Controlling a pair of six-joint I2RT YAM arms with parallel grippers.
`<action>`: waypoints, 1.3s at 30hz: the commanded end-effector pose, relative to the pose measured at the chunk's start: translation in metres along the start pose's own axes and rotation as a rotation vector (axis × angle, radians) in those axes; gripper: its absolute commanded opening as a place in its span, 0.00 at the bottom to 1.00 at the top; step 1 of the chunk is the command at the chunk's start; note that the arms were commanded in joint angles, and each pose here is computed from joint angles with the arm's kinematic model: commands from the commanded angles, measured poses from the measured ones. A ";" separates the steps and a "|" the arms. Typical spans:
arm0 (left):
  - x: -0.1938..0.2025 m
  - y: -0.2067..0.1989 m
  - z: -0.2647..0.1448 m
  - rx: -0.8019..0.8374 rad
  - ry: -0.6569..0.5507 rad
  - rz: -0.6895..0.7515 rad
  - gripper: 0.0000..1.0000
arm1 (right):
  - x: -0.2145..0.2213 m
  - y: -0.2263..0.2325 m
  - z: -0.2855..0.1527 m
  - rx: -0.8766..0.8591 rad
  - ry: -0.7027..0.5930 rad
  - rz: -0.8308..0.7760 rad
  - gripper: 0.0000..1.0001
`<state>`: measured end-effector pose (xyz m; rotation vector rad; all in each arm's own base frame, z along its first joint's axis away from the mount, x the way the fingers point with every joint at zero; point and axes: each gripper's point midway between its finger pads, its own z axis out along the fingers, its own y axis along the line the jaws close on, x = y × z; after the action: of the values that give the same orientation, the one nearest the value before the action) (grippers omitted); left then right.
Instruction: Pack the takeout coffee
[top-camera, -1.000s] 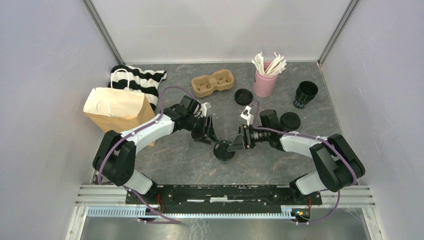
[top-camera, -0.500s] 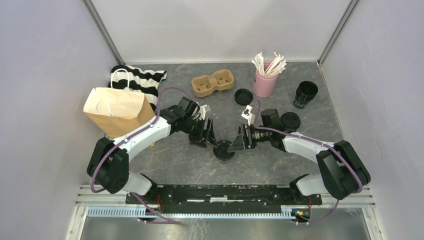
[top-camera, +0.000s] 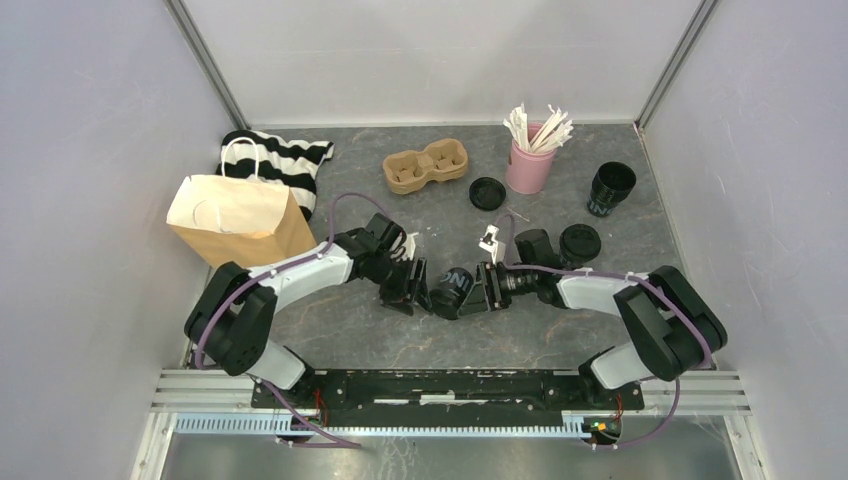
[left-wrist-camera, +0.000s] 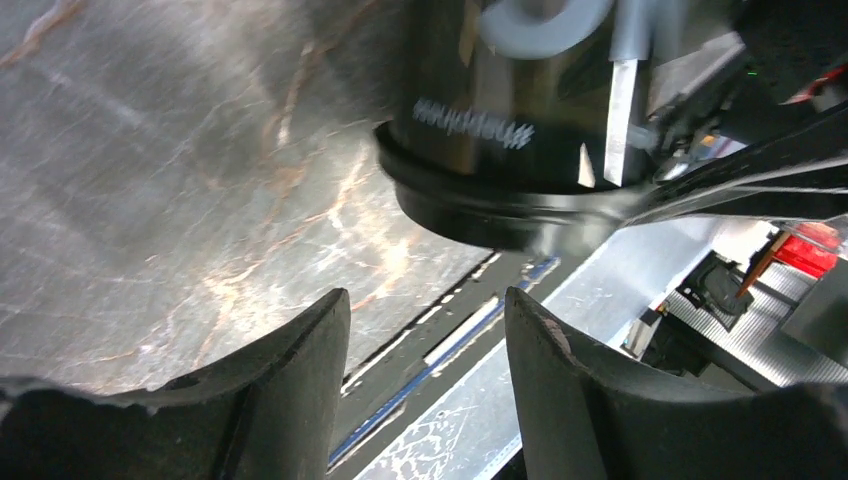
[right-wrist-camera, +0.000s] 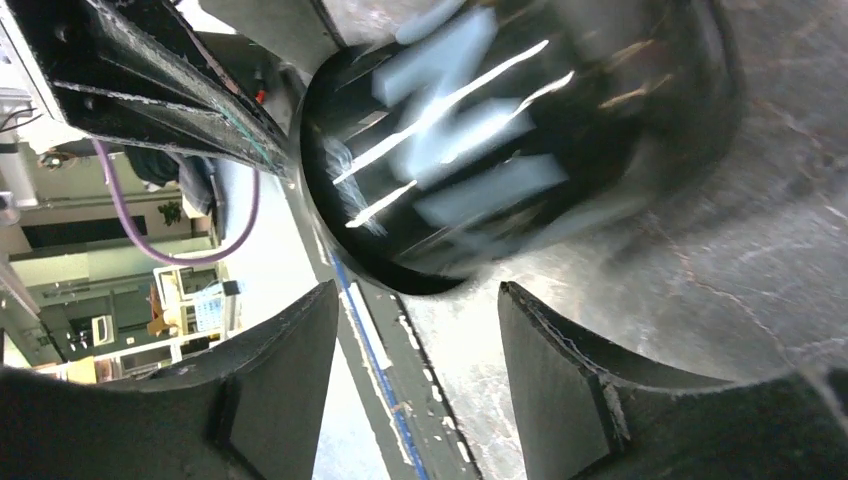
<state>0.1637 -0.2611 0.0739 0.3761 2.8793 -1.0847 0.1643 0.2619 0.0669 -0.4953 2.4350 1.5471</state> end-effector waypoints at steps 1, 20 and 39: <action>0.007 0.030 0.014 -0.098 -0.005 -0.023 0.64 | 0.002 -0.027 0.006 0.076 -0.013 -0.048 0.65; -0.050 -0.018 -0.040 -0.079 -0.211 0.061 0.85 | -0.049 -0.026 -0.033 0.397 0.033 -0.196 0.77; -0.264 -0.051 -0.028 0.149 -0.512 0.135 0.87 | -0.177 -0.076 -0.070 0.614 -0.349 0.026 0.78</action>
<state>0.3788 -0.3091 0.1369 0.1890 2.4589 -1.0732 0.3126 0.1955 0.0735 -0.0544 2.5619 0.7803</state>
